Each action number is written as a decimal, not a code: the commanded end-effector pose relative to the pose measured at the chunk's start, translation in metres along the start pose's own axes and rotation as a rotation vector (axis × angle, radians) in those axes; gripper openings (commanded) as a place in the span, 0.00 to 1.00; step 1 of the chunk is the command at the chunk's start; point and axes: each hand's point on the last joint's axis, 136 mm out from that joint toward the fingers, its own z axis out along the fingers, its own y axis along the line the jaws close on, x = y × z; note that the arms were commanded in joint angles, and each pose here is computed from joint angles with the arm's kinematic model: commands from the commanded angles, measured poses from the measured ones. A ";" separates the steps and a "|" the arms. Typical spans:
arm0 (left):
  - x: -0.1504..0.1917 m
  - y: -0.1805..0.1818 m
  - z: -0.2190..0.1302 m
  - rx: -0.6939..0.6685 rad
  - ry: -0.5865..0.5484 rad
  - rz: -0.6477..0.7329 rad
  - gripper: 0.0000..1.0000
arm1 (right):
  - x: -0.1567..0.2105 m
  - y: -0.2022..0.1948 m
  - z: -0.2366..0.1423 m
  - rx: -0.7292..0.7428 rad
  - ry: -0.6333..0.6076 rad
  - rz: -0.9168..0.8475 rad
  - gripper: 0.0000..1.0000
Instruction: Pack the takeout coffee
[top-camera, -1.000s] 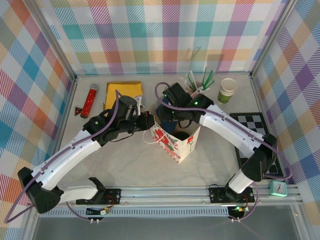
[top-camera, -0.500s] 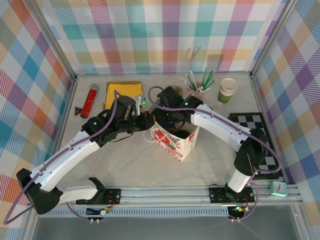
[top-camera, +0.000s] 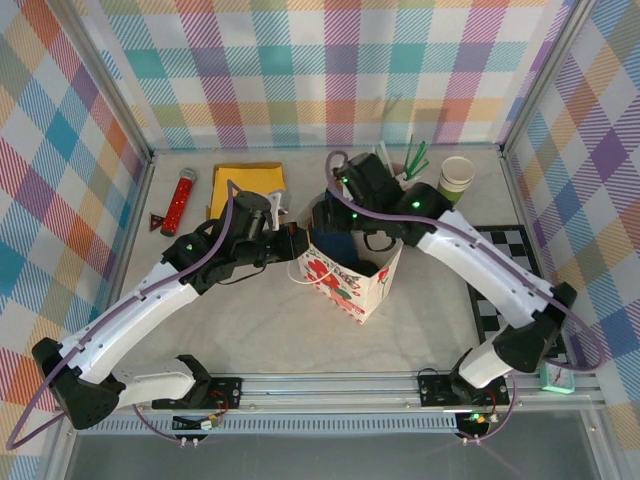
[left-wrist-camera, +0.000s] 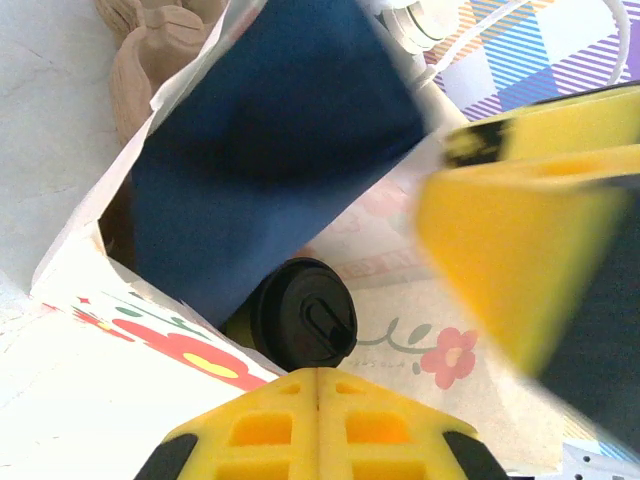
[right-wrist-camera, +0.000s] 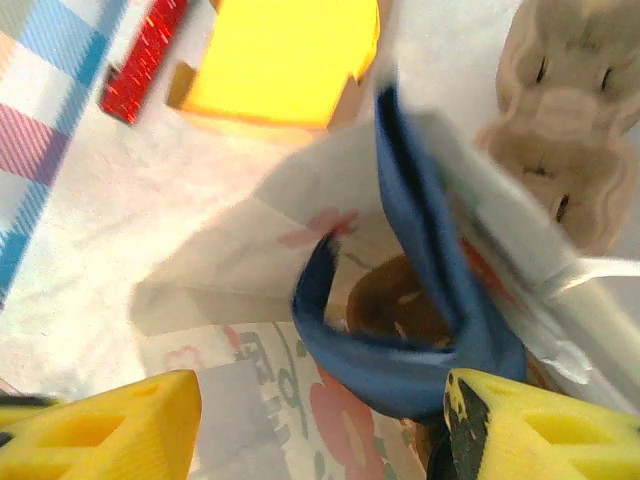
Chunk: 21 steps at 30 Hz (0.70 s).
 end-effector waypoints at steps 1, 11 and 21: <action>-0.007 -0.007 -0.004 0.020 -0.029 -0.005 0.03 | -0.013 -0.005 -0.017 0.041 -0.058 -0.035 0.66; -0.008 -0.007 -0.007 0.021 -0.035 -0.009 0.05 | -0.017 -0.007 0.004 0.026 -0.023 -0.017 0.62; -0.021 -0.009 -0.019 -0.011 -0.076 0.023 0.44 | -0.009 -0.008 -0.011 0.006 -0.016 -0.032 0.66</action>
